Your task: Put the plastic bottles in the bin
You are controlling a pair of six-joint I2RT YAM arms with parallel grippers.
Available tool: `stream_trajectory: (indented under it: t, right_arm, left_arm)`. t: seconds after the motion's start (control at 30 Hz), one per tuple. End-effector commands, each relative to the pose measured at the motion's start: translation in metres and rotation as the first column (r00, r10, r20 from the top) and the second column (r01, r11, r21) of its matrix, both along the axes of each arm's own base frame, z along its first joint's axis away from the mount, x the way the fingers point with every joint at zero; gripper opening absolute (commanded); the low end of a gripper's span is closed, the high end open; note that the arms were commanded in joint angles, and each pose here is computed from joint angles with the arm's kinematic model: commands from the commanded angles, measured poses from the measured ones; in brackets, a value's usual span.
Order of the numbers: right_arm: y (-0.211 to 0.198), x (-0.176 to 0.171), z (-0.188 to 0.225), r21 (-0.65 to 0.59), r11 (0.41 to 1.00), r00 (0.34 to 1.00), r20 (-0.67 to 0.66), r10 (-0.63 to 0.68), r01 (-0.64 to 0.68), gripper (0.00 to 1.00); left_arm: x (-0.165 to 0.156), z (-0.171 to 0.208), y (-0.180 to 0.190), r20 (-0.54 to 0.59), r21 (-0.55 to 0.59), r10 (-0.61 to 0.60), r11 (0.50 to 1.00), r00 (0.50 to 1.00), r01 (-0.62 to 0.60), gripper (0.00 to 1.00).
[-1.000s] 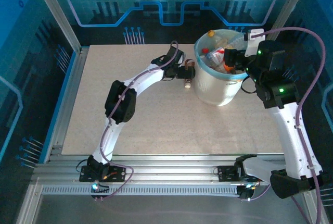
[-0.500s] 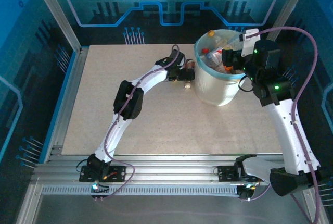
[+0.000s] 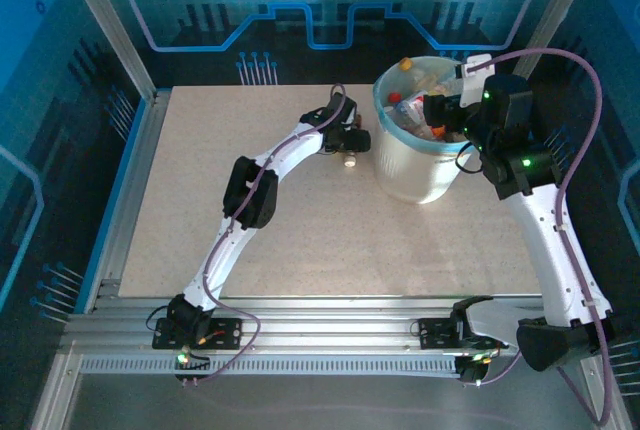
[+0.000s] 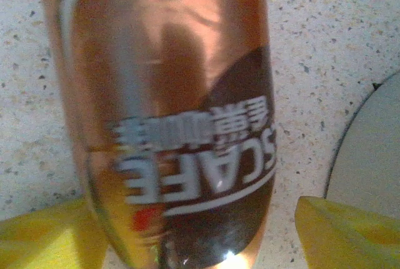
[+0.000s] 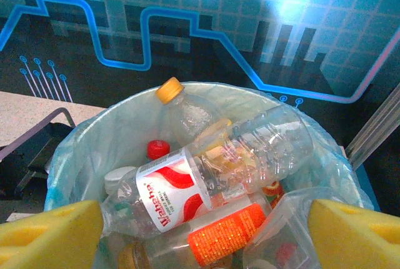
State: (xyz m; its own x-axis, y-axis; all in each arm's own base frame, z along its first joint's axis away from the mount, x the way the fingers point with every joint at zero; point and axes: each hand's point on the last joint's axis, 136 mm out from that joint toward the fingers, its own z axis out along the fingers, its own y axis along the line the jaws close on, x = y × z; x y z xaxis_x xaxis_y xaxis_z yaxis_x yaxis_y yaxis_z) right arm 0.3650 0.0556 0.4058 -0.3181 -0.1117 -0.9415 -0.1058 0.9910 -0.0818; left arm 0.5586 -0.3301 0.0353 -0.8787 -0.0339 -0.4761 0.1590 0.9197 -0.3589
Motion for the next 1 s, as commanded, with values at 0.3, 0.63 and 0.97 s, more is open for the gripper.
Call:
stream_trajectory:
  t: [0.3,0.63,0.97]
  right_arm:
    - [0.005,0.006,0.013,0.032,0.999,0.999,0.035,0.026,-0.027,0.87]
    - [0.007,-0.007,0.033,0.06,0.997,0.996,0.074,0.04,-0.045,0.86]
    - [0.011,-0.035,0.058,0.102,0.991,0.989,0.126,0.075,-0.088,0.86]
  left_arm:
    - [-0.002,-0.008,0.027,-0.032,0.044,0.022,0.999,0.999,-0.02,0.52]
    - [0.0,0.09,0.043,0.177,-0.018,0.053,0.999,0.983,-0.051,0.48]
    - [-0.031,0.203,0.079,0.404,-0.054,0.119,0.993,0.907,-0.106,0.44]
